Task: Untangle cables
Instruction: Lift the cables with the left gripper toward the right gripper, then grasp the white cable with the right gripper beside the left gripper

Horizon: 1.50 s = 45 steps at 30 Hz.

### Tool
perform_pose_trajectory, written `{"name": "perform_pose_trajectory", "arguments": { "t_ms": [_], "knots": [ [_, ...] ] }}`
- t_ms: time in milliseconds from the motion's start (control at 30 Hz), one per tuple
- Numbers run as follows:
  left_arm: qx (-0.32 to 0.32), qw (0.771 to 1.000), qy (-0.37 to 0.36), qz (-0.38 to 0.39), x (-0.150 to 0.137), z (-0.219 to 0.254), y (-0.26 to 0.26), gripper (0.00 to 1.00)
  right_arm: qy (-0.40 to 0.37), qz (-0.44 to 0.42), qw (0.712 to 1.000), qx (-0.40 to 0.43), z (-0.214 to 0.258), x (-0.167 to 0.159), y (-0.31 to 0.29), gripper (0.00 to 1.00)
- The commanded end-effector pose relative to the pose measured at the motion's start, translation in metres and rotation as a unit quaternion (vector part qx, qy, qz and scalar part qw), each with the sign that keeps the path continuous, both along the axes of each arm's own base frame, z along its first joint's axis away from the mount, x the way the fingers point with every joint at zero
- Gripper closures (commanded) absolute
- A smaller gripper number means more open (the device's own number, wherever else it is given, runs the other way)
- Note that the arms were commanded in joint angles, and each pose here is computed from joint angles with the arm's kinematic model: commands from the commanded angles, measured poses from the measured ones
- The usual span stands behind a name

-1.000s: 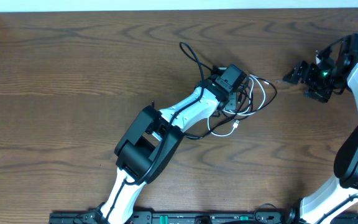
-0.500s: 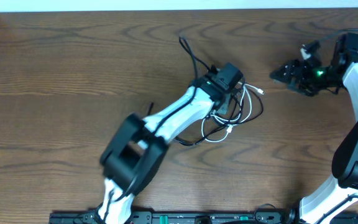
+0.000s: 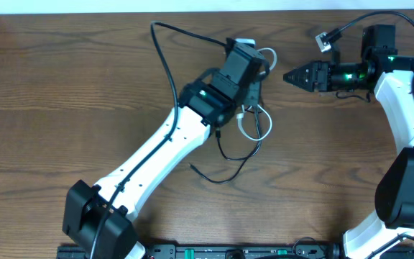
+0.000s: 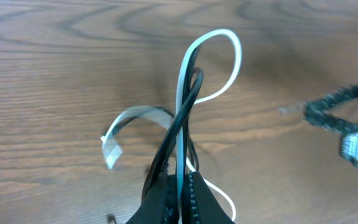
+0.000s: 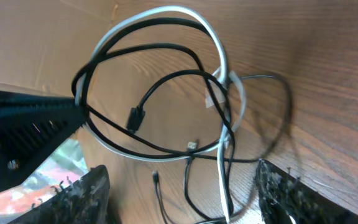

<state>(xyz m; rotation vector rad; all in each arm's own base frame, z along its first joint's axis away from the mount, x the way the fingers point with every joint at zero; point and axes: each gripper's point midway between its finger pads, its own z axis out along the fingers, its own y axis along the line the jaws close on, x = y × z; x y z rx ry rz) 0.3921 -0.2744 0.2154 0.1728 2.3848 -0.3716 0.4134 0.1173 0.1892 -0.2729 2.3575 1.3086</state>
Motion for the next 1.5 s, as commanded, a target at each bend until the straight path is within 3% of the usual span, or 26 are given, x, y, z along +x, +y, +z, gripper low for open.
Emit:
{"name": "perform_pose_trajectory", "arguments": {
  "t_ms": [0, 267, 433, 833, 1367, 1467],
  "knots": [
    [-0.026, 0.999, -0.014, 0.038, 0.012, 0.022, 0.024, 0.92, 0.021, -0.018, 0.999, -0.019, 0.003, 0.002, 0.012, 0.3],
    [-0.071, 0.996, -0.021, 0.042, 0.012, 0.049, 0.038, 0.93, 0.051, -0.057, 0.987, -0.144, -0.033, 0.004, 0.045, 0.29],
    [-0.089, 0.994, -0.048, 0.04, 0.002, 0.078, 0.044, 0.92, 0.043, -0.067, 0.981, -0.176, -0.041, 0.007, 0.067, 0.3],
    [-0.147, 0.979, -0.135, 0.035, -0.027, 0.159, 0.062, 0.93, -0.002, -0.058, 0.983, -0.171, -0.034, 0.016, 0.091, 0.3],
    [-0.237, 0.92, -0.309, 0.032, -0.072, 0.286, 0.096, 0.92, -0.008, -0.027, 0.986, -0.167, -0.033, 0.004, 0.113, 0.32],
    [-0.239, 0.918, -0.315, 0.036, -0.077, 0.29, 0.101, 0.93, -0.042, 0.033, 0.991, -0.125, -0.02, -0.003, 0.126, 0.32]
  ]
}}
